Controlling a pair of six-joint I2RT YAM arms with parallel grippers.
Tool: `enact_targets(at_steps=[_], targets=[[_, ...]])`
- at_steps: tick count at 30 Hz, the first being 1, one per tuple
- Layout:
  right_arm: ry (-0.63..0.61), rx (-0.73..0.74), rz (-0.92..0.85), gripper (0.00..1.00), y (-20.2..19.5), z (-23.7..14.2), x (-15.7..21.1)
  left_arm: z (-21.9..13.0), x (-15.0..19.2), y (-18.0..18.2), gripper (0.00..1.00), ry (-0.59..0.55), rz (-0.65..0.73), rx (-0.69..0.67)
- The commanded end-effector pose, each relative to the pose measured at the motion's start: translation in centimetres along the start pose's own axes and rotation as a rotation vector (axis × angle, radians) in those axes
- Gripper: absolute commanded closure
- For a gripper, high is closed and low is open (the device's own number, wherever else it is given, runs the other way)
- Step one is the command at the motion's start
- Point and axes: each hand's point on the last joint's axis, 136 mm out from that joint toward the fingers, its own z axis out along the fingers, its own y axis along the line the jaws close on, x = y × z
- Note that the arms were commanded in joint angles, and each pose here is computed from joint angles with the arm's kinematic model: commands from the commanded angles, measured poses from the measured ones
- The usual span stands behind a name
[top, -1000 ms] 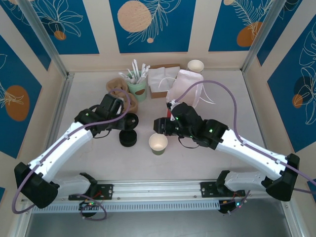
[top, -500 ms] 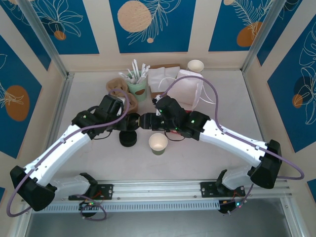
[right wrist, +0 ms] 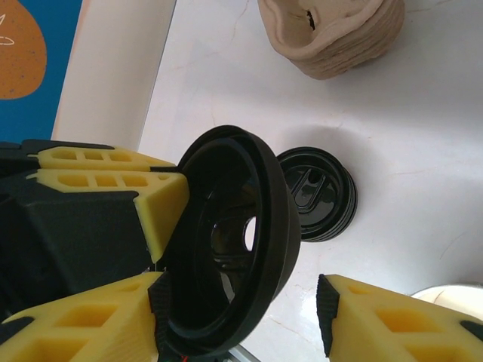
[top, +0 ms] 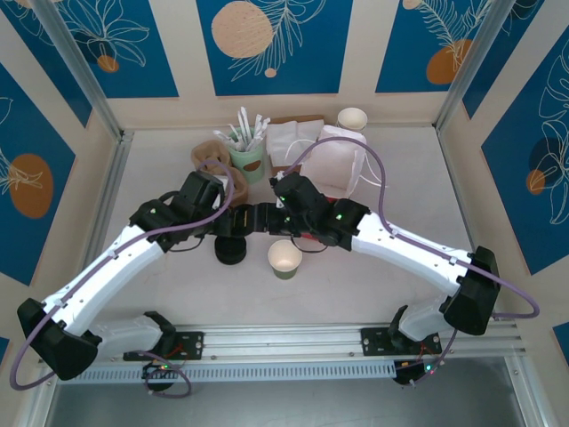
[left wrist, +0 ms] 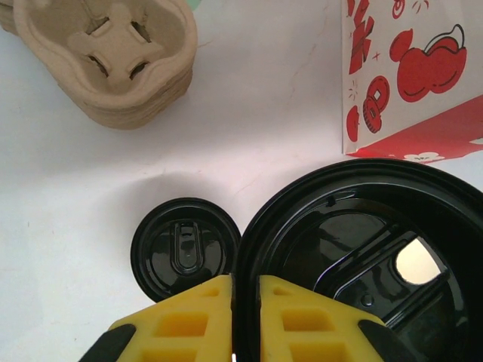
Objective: Pack the takeout coffee
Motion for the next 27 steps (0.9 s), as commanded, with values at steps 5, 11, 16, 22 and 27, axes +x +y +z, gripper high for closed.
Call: enact_targets(at_steps=[5, 11, 16, 22, 27], targets=[[-0.012, -0.01, 0.026, 0.47, 0.6, 0.5, -0.9, -1.7, -1.4, -1.7, 0.87, -0.064, -0.009, 0.068], [-0.011, -0.014, 0.034, 0.62, 0.5, 0.8, -1.2, -2.0, -1.4, -2.0, 0.87, -0.07, -0.002, 0.078], [-0.005, -0.015, 0.041, 0.8, 0.4, 0.6, -1.3, -2.1, -1.4, -2.3, 0.87, -0.076, 0.019, 0.093], [0.007, 0.011, 0.056, 0.93, -0.6, -0.5, -1.5, -4.0, -2.2, -3.4, 0.66, -0.15, 0.096, 0.17], [0.019, 0.03, 0.059, 0.95, -1.5, -2.2, -1.6, -6.7, -3.2, -4.4, 0.49, -0.26, 0.221, 0.24]])
